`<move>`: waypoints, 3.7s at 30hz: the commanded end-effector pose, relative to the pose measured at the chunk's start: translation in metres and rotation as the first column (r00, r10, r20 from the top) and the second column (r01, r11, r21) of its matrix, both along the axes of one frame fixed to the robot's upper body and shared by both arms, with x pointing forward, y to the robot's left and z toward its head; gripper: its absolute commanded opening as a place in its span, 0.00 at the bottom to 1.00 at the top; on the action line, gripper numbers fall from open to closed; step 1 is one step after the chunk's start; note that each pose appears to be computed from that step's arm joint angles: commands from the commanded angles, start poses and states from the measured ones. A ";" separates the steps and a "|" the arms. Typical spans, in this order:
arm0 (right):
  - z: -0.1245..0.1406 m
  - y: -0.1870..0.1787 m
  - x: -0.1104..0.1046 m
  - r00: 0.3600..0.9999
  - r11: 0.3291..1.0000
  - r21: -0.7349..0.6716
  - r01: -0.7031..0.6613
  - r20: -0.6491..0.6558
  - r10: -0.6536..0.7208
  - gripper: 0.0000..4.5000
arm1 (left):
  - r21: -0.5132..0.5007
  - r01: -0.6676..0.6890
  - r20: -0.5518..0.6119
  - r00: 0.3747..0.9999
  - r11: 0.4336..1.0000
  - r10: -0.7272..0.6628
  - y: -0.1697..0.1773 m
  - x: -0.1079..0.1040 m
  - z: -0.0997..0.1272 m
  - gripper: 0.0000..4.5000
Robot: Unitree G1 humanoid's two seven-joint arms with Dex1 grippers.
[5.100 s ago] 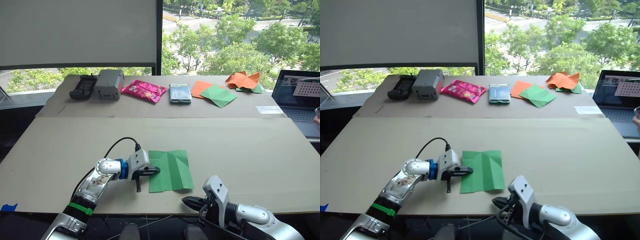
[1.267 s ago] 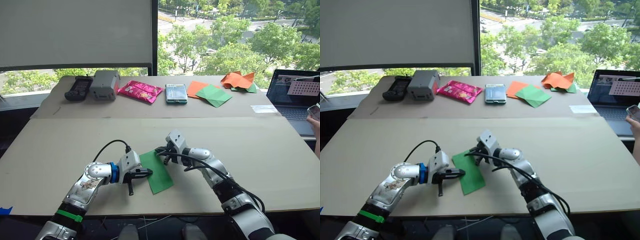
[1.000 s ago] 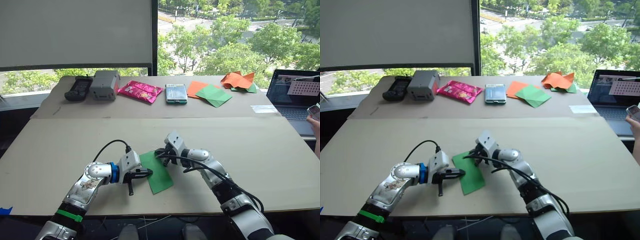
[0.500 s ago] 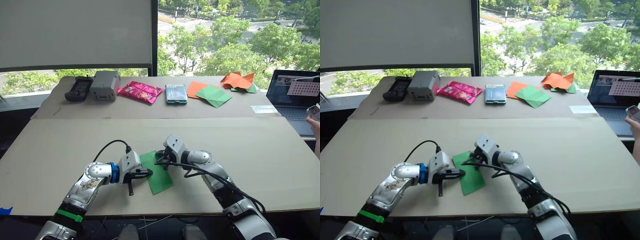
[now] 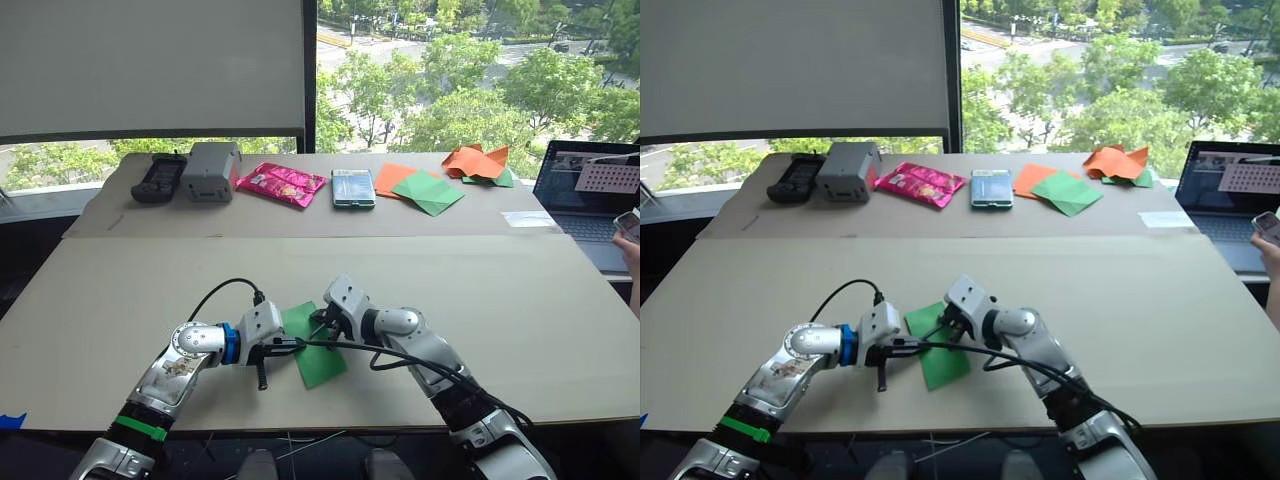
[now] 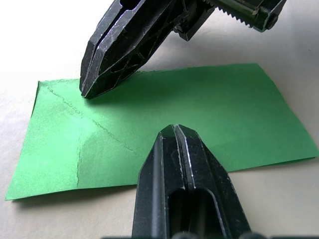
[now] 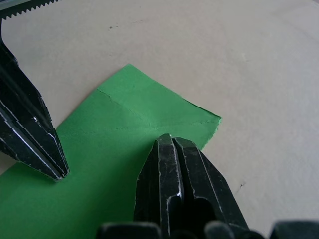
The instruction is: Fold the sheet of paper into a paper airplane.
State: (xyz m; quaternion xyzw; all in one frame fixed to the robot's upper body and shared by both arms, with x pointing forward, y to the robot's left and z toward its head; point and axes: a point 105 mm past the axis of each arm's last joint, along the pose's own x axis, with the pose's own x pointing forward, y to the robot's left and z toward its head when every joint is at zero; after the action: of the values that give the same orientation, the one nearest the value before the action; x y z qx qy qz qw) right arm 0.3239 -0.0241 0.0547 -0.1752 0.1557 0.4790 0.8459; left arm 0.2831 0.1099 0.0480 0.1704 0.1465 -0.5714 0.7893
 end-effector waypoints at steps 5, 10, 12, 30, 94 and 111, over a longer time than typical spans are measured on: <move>-0.033 -0.025 -0.015 0.988 0.997 -0.060 0.058 -0.139 -0.066 0.00 | 0.046 -0.015 -0.036 0.999 0.999 0.016 0.007 -0.002 -0.013 0.00; -0.032 -0.025 -0.023 0.988 0.998 -0.044 0.046 -0.147 -0.052 0.00 | 0.045 -0.012 -0.036 0.999 0.999 0.014 0.007 -0.002 -0.012 0.00; -0.033 -0.024 -0.027 0.987 0.998 -0.043 0.038 -0.152 -0.044 0.00 | 0.047 -0.011 -0.035 0.999 0.999 0.013 0.007 -0.002 -0.012 0.00; -0.046 -0.032 -0.053 0.978 0.997 -0.077 -0.010 -0.206 -0.006 0.00 | 0.046 0.001 -0.037 0.999 0.999 0.000 0.006 -0.001 -0.013 0.00; 0.064 -0.059 -0.070 0.999 0.951 0.307 0.028 -0.041 -0.016 0.00 | -0.095 -0.111 -0.023 0.994 0.989 0.109 0.035 -0.005 0.046 0.00; 0.102 -0.038 -0.072 0.996 0.919 0.386 -0.084 0.033 0.077 0.00 | -0.189 0.046 0.007 0.999 0.981 -0.045 -0.041 0.021 0.040 0.00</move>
State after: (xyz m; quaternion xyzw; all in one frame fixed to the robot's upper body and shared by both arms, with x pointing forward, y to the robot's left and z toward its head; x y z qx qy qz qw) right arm 0.2571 -0.0689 0.1451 -0.0159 0.0664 0.5172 0.8531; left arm 0.3028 0.0712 0.0849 0.0882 0.0974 -0.5950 0.7930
